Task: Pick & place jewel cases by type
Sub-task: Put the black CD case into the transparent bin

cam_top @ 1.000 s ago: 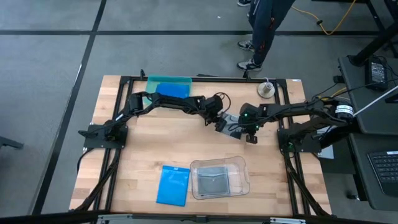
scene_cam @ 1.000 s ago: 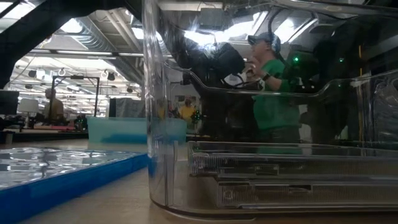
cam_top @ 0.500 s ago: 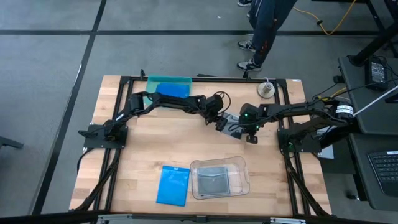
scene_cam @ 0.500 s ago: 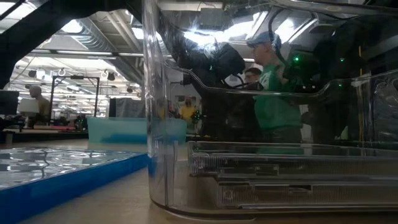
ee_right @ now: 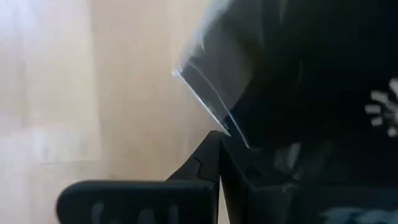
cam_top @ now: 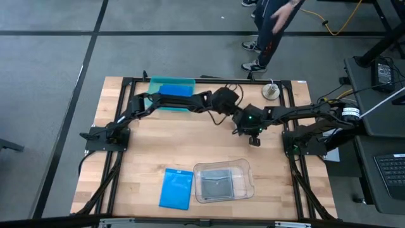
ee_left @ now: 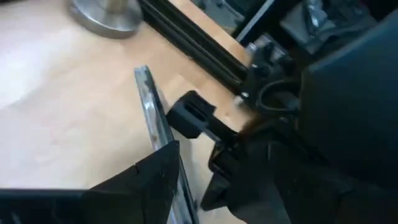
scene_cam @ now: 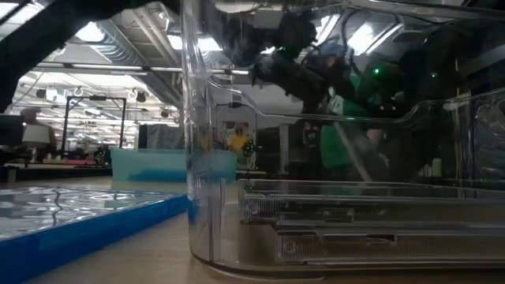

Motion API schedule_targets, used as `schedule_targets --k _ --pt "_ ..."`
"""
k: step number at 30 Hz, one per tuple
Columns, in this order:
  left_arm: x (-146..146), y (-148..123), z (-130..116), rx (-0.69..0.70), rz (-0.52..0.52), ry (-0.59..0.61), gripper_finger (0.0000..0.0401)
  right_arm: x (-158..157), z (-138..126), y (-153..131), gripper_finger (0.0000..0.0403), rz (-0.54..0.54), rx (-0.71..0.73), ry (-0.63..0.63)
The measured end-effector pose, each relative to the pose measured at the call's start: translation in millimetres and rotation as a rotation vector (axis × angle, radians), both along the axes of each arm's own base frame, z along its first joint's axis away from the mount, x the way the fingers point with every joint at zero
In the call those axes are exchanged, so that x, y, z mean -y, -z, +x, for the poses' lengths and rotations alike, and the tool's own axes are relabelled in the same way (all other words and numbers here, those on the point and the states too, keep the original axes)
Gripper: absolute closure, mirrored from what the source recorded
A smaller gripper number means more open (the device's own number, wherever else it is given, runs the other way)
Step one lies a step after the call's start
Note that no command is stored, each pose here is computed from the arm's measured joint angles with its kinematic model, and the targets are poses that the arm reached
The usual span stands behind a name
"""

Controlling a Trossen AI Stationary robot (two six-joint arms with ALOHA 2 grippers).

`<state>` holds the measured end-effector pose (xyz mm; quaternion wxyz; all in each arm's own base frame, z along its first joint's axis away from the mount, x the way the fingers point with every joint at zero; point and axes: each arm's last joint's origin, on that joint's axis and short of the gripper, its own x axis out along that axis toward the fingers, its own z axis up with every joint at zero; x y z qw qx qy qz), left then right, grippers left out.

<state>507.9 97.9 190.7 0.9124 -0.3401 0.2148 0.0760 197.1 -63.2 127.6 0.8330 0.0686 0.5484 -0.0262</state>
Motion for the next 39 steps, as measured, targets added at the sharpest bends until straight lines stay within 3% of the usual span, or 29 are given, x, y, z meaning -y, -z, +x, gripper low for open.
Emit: schedule_targets --k 11,22,31,34,39 --pt "-3 1 1 -0.031 0.012 -0.030 0.0164 -2 -8 8 0.0396 -0.003 0.026 0.002" --pt "-1 25 -10 -0.236 -0.047 -0.033 0.0193 -9 -22 -3 0.0396 0.037 0.018 -0.004" --pt "4 39 -23 -0.436 -0.086 -0.037 0.0208 -6 -23 -5 0.0396 -0.017 0.011 0.036" --pt "9 40 -27 -0.488 -0.108 -0.038 0.0206 -1 -14 -13 0.0396 -0.088 0.088 0.061" --pt "4 47 -34 -0.540 -0.116 -0.074 0.0204 -3 -16 -10 0.0396 -0.070 0.069 0.054"
